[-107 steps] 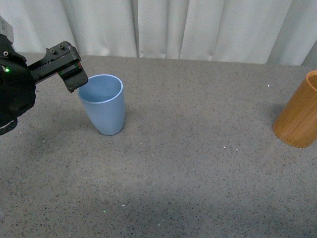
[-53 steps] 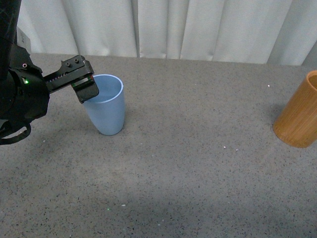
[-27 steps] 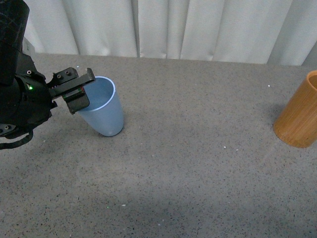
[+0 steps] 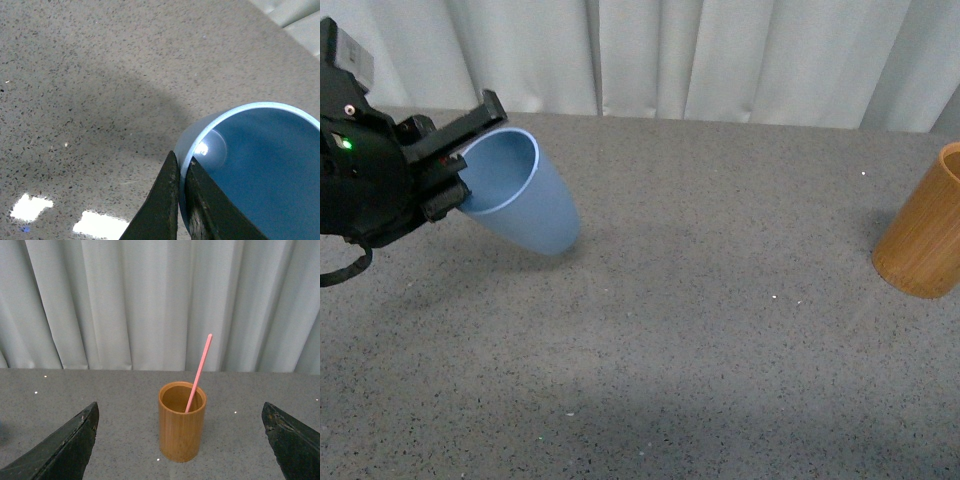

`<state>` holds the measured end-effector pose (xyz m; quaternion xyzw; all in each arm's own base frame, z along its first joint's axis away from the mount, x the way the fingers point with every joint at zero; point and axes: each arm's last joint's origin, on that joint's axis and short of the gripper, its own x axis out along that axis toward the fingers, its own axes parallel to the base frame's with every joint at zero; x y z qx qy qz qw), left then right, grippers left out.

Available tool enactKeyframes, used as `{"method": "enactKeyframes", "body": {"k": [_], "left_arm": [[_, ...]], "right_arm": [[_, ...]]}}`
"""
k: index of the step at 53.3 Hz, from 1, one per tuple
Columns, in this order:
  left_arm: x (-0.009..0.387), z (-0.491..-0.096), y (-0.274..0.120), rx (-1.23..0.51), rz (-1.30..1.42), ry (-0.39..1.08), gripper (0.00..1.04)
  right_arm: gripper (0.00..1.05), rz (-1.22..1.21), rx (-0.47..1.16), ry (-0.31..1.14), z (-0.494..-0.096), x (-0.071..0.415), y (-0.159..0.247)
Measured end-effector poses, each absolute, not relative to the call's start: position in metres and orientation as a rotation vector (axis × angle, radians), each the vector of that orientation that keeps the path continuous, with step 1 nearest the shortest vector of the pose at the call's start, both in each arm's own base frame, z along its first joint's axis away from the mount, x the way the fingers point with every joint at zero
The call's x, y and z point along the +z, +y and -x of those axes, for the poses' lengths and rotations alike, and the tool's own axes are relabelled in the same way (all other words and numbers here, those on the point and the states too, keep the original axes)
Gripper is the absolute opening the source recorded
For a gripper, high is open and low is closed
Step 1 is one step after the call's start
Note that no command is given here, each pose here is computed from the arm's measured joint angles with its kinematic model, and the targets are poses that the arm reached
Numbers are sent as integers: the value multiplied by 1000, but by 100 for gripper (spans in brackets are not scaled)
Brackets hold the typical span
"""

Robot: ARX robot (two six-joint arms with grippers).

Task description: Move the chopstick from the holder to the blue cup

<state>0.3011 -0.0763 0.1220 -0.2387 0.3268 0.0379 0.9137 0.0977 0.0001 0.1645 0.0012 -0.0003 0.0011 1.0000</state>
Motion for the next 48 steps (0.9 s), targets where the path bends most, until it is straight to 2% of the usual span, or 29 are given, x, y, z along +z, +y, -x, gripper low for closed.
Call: {"method": "enactKeyframes", "body": {"k": [17, 48], "left_arm": [[154, -288, -83, 35, 583, 594, 4], [145, -293, -134, -108, 580, 675, 4]], "right_arm": [[95, -2, 2, -1, -98, 165, 0], [95, -2, 2, -1, -98, 165, 0]]}}
